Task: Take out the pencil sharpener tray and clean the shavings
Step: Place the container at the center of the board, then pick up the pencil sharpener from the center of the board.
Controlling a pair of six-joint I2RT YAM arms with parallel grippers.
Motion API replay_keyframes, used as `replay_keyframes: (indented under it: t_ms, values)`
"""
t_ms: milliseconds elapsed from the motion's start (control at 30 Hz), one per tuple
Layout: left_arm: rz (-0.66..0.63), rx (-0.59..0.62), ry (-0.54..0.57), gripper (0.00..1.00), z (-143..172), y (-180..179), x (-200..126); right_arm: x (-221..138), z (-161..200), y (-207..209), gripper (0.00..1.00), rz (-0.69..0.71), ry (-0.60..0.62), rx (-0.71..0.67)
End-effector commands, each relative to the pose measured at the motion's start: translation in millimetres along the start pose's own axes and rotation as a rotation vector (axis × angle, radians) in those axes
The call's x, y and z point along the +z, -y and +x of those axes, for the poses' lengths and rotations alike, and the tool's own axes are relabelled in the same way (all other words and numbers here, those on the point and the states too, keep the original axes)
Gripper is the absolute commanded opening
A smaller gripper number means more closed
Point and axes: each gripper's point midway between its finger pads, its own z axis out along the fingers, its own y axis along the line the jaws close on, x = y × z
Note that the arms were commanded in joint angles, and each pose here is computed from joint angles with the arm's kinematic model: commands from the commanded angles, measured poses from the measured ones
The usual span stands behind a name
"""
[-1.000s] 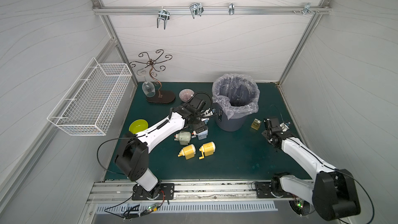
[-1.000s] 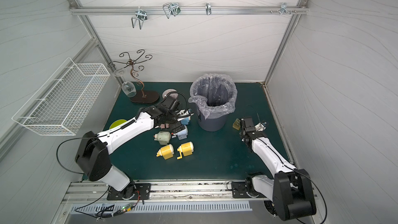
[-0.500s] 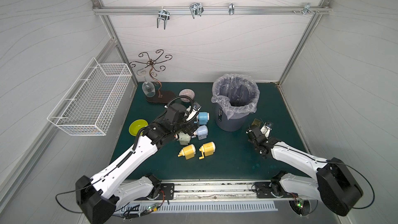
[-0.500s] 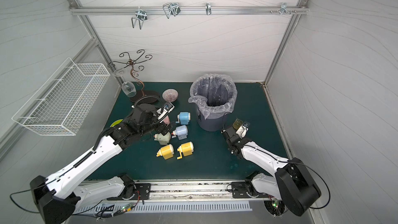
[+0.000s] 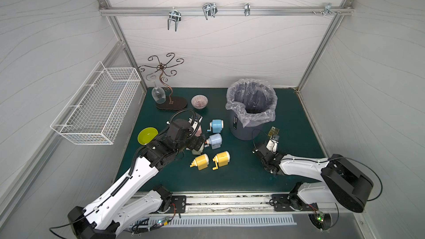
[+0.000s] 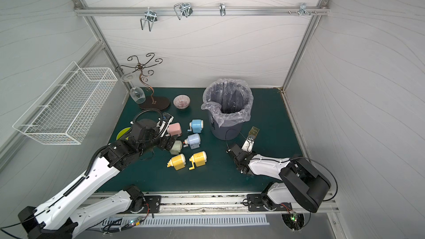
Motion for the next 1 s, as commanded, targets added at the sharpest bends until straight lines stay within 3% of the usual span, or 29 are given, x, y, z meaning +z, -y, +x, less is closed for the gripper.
replay_keyframes:
  t_ms: [0, 167, 400, 633, 800, 967]
  values:
    - [-0.015, -0.057, 0.0, 1.0, -8, -5, -4, 1, 20, -3, 0.14, -0.033, -0.087, 0.005]
    - [-0.001, -0.04, 0.007, 1.0, -9, -2, -5, -5, 18, -7, 0.62, -0.028, -0.106, -0.046]
    - [0.027, -0.006, 0.009, 1.0, -4, 2, -10, -21, 0, -18, 0.88, -0.019, -0.066, -0.156]
    - [0.163, 0.054, -0.046, 1.0, -4, 25, -8, -49, -32, -10, 0.97, -0.014, -0.017, -0.196]
    - [0.23, 0.143, -0.109, 1.0, -7, 36, 2, -72, -54, 2, 0.99, -0.087, 0.026, -0.138]
    - [0.352, 0.24, -0.18, 1.0, -17, 51, 24, -83, -78, 24, 0.97, -0.119, -0.016, -0.014]
